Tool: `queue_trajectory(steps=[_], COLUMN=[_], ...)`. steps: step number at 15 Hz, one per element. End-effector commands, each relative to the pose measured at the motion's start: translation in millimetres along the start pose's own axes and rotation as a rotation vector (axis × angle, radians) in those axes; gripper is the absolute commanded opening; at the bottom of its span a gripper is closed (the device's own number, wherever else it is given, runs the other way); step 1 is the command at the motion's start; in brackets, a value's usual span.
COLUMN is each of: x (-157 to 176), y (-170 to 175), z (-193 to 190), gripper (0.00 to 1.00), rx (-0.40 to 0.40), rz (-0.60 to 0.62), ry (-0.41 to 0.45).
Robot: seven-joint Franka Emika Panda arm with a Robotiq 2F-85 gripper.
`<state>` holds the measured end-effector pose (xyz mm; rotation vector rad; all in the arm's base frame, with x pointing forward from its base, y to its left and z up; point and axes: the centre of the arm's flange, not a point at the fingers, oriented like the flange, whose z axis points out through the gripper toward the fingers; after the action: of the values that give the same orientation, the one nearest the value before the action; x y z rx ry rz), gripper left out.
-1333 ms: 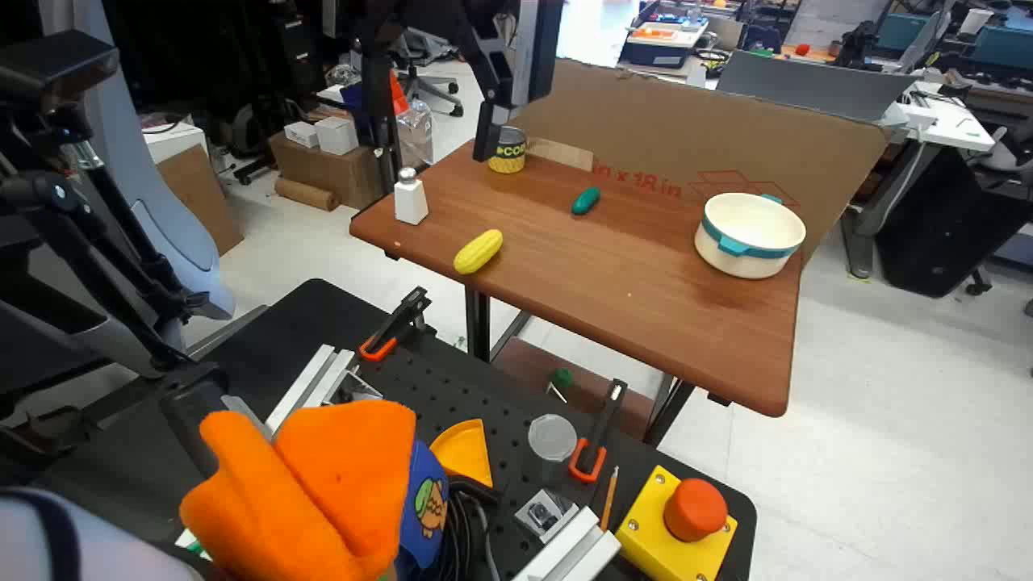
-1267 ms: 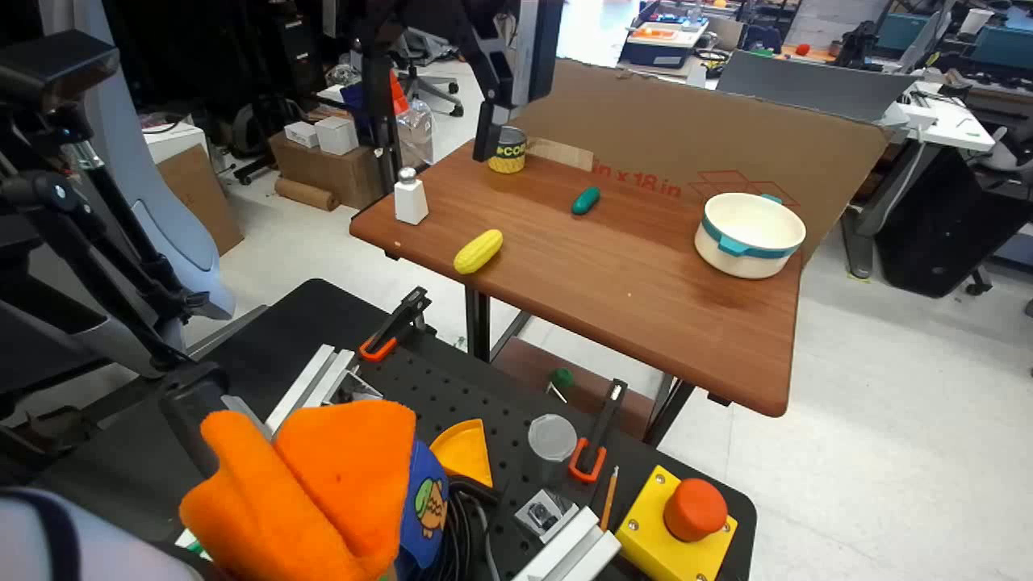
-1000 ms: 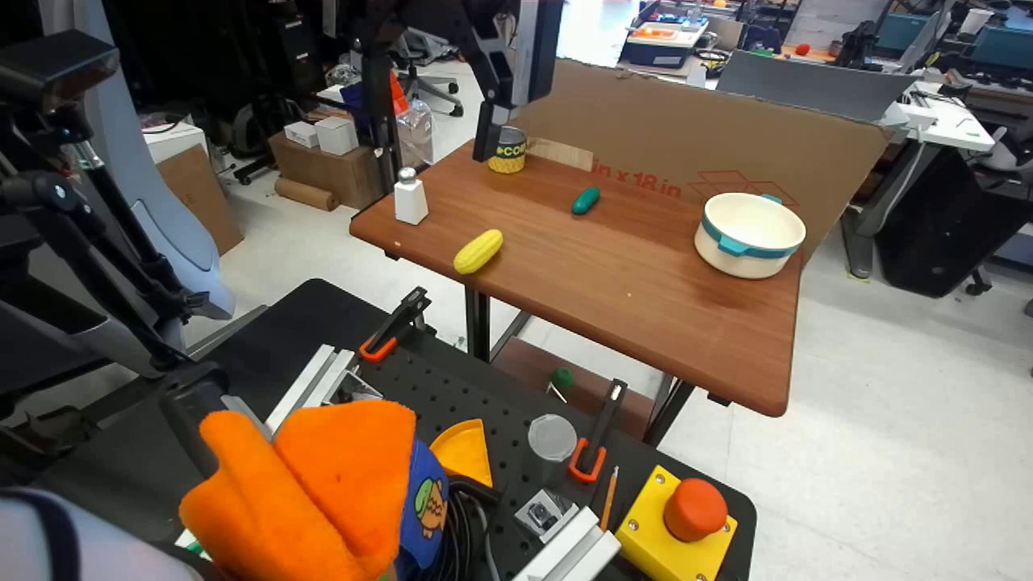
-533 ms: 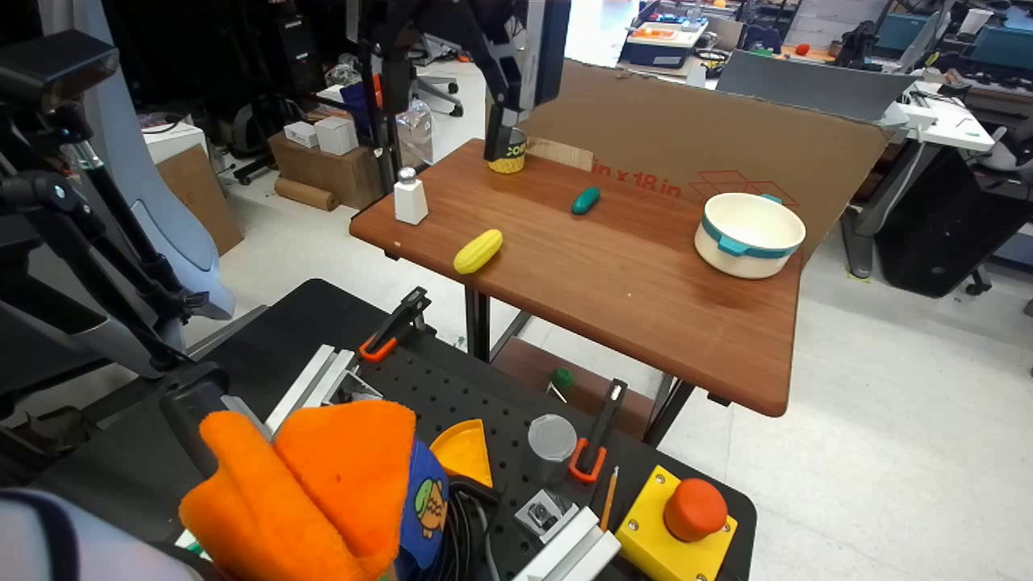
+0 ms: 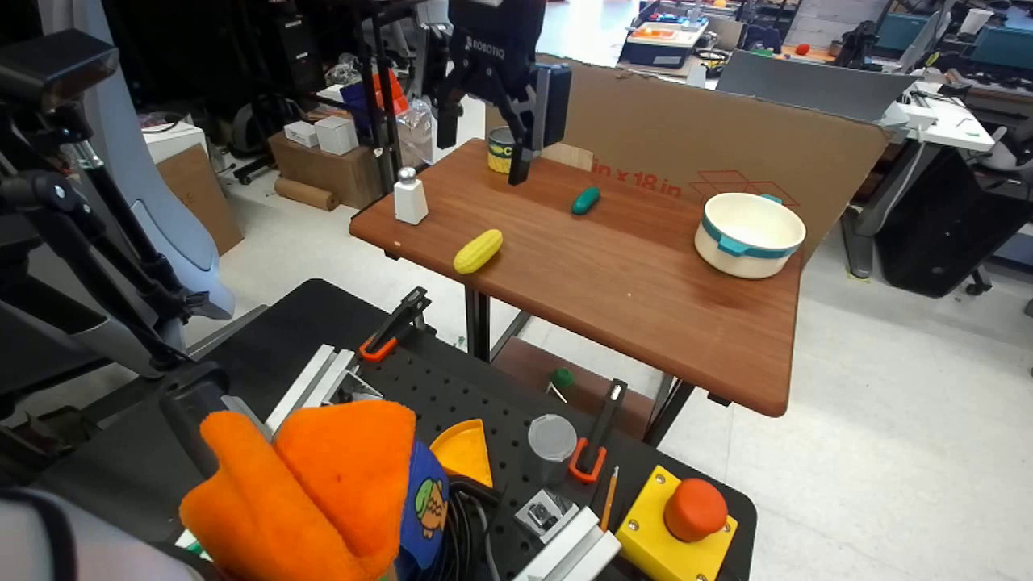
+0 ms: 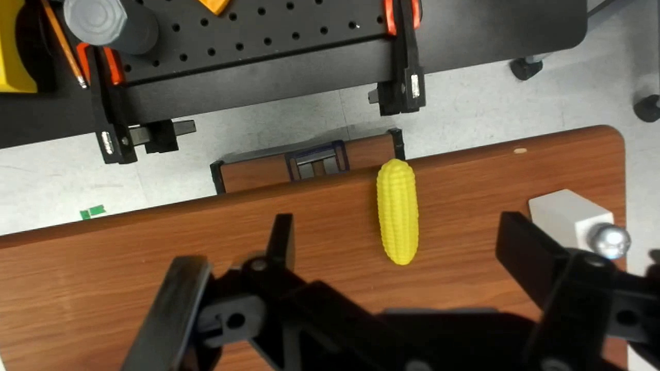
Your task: Move the corn to the right side of the table.
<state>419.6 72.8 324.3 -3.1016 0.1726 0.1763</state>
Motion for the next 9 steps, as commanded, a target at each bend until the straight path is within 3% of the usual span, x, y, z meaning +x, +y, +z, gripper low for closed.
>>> queue_trajectory(steps=[1,9], x=[54.8,108.6], y=[-21.5,-42.5], z=[36.1,119.1], gripper=[1.00,1.00], rx=[-0.060,-0.224], rz=[0.050,0.121], ry=[-0.030,-0.107])
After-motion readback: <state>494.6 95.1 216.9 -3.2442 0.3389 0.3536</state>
